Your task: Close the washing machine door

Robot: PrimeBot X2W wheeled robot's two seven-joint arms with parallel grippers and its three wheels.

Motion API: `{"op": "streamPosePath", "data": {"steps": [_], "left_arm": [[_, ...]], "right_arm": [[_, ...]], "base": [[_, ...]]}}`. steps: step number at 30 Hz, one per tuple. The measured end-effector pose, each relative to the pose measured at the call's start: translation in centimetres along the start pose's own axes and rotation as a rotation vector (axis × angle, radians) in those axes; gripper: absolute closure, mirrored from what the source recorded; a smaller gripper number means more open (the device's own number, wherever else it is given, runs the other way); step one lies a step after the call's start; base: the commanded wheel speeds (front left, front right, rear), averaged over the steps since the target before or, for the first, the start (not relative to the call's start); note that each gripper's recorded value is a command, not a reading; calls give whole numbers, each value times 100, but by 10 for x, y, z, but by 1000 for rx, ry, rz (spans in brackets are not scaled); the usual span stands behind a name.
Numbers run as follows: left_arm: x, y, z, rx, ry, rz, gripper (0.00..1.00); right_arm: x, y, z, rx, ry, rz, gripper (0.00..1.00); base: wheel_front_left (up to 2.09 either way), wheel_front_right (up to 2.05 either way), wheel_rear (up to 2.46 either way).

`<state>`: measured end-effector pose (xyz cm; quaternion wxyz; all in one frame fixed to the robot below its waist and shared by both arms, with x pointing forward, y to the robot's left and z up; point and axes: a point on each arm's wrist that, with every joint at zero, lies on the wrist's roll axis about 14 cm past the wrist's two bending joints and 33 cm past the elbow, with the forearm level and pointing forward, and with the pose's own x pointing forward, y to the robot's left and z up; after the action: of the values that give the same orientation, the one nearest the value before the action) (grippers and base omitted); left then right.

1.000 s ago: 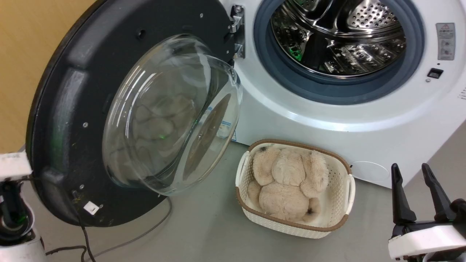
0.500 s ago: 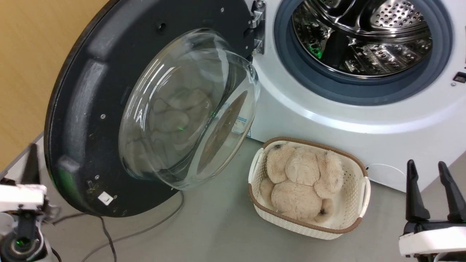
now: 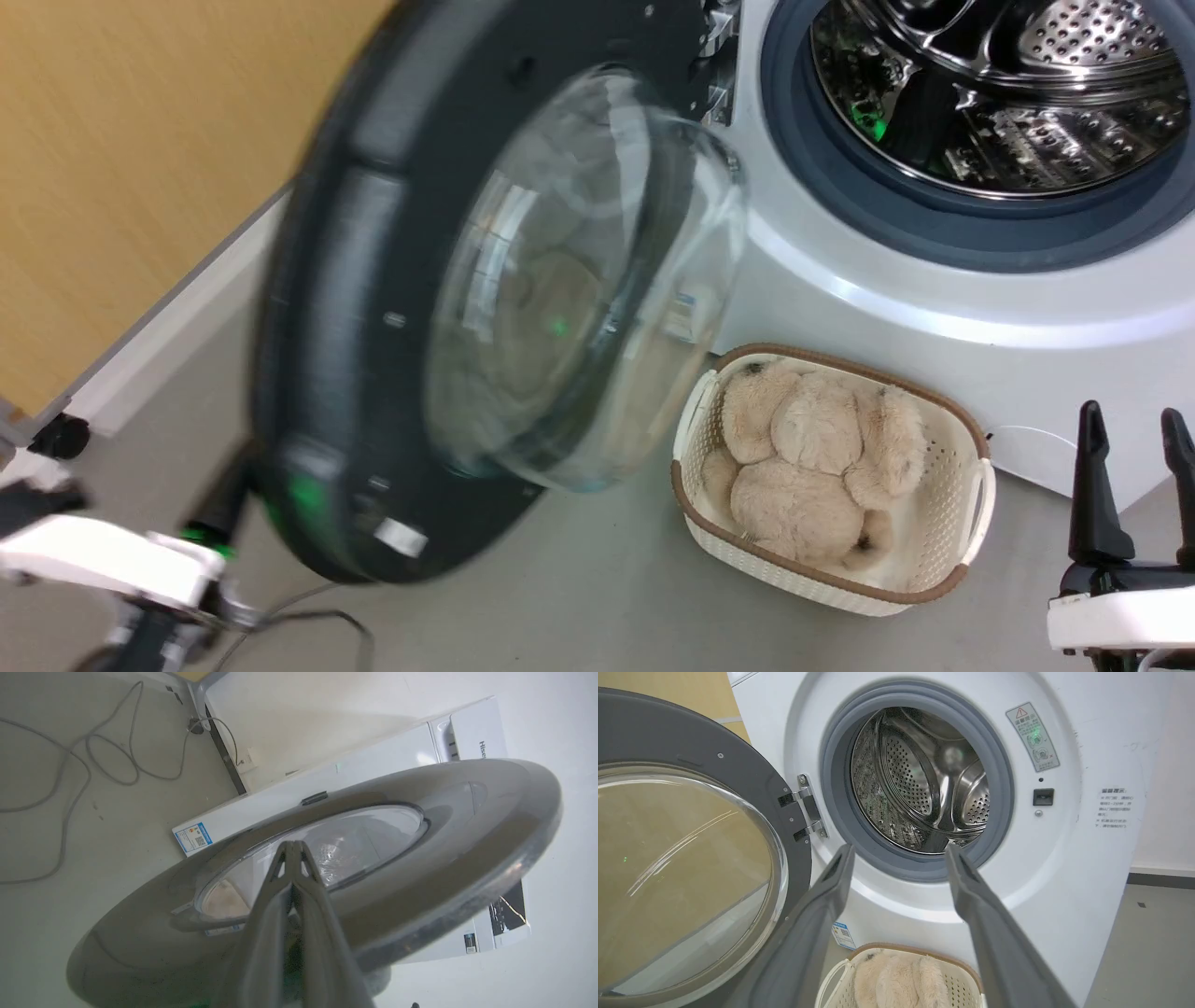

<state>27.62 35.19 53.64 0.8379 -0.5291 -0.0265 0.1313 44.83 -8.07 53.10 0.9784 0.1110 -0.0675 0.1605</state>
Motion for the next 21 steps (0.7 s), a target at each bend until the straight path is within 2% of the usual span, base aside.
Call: {"op": "streamPosePath", "data": {"steps": [9,17,21], "left_arm": [[-6,-54,-91,14,306,-178,100],[-15,-105,-178,20,624,-350,100],[-20,-131,-213,-12,748,-446,100]], "right_arm": [[7,0,-1,20,-22,0,0],[5,-17,13,52,-76,-55,0],[-1,-31,21,46,-102,-95,0]], "base": [[0,0,0],[0,0,0],[0,0,0]]}}
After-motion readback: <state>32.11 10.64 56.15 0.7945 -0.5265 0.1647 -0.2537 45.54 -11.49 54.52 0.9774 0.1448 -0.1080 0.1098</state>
